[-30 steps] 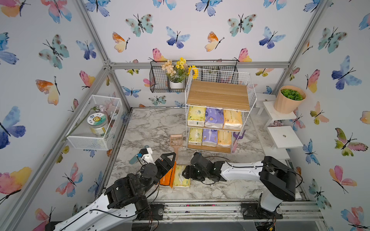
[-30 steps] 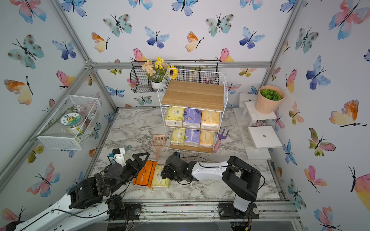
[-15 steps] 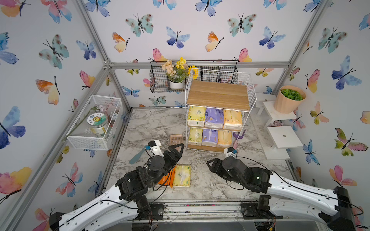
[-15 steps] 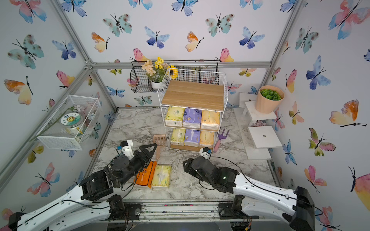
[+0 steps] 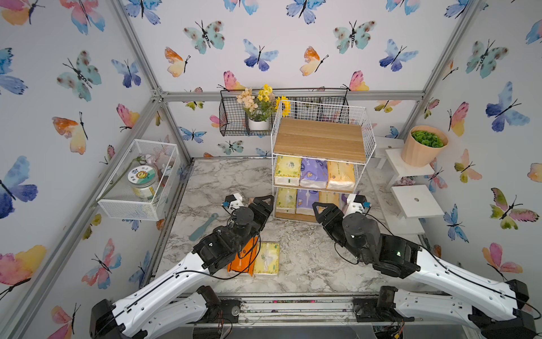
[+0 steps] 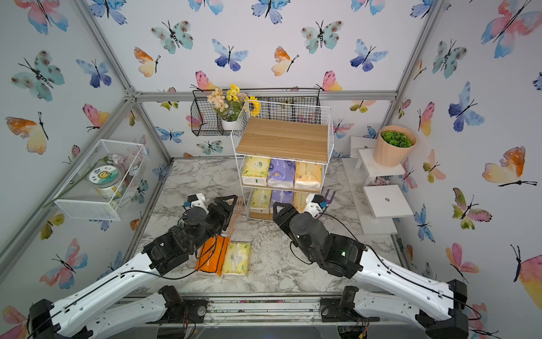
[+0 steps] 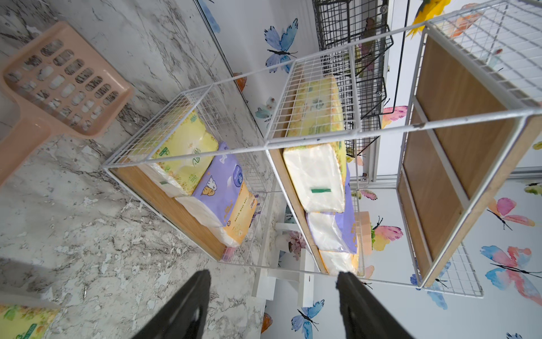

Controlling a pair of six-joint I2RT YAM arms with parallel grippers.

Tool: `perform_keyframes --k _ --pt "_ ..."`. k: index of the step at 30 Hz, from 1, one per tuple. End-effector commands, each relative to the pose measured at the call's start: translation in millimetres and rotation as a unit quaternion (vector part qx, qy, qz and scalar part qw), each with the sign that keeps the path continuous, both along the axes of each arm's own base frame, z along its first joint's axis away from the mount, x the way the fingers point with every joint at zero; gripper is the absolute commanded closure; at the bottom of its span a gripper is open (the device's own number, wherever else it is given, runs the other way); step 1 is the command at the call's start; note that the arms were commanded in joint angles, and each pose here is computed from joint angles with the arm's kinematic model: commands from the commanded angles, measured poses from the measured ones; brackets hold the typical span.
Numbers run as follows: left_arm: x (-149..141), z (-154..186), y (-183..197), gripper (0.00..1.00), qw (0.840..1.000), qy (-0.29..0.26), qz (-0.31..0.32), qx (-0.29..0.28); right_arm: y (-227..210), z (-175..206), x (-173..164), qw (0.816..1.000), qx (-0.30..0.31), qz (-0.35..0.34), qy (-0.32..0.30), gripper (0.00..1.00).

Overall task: Remove the tissue boxes from the shelf
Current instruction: Pick up a box of tissues from the shelf.

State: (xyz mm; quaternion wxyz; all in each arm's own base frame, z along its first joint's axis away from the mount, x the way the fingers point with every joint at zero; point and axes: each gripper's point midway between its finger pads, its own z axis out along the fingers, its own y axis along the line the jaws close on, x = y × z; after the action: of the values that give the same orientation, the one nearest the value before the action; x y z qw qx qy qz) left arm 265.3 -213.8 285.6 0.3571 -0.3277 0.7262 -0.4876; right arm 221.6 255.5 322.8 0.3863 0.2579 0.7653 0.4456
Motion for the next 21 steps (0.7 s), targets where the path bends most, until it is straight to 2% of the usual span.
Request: perform_keyframes --k 1,4,10,14,21 --pt "-1.6 5.6 4.7 0.27 1.0 -0.002 -0.022 -0.021 -4.6 19.1 25.7 0.997 0.031 -0.066 -0.014 0.32" --pt "0.6 -2.5 12.7 0.27 0.999 0.012 -0.036 -0.03 1.3 17.4 44.4 0.993 0.077 -0.086 0.004 0.33" --pt "-1.3 -5.0 21.0 0.27 0.999 0.01 -0.046 -0.022 10.7 2.5 76.7 0.986 0.121 -0.103 0.057 0.4" --pt "-3.7 -4.7 21.8 0.27 0.998 0.002 -0.054 -0.027 5.2 -5.2 82.8 0.98 0.129 -0.134 0.075 0.45" --pt "-2.1 -7.9 23.4 0.26 0.997 -0.008 -0.071 -0.01 7.0 -6.9 91.3 0.976 0.139 -0.142 0.09 0.47"
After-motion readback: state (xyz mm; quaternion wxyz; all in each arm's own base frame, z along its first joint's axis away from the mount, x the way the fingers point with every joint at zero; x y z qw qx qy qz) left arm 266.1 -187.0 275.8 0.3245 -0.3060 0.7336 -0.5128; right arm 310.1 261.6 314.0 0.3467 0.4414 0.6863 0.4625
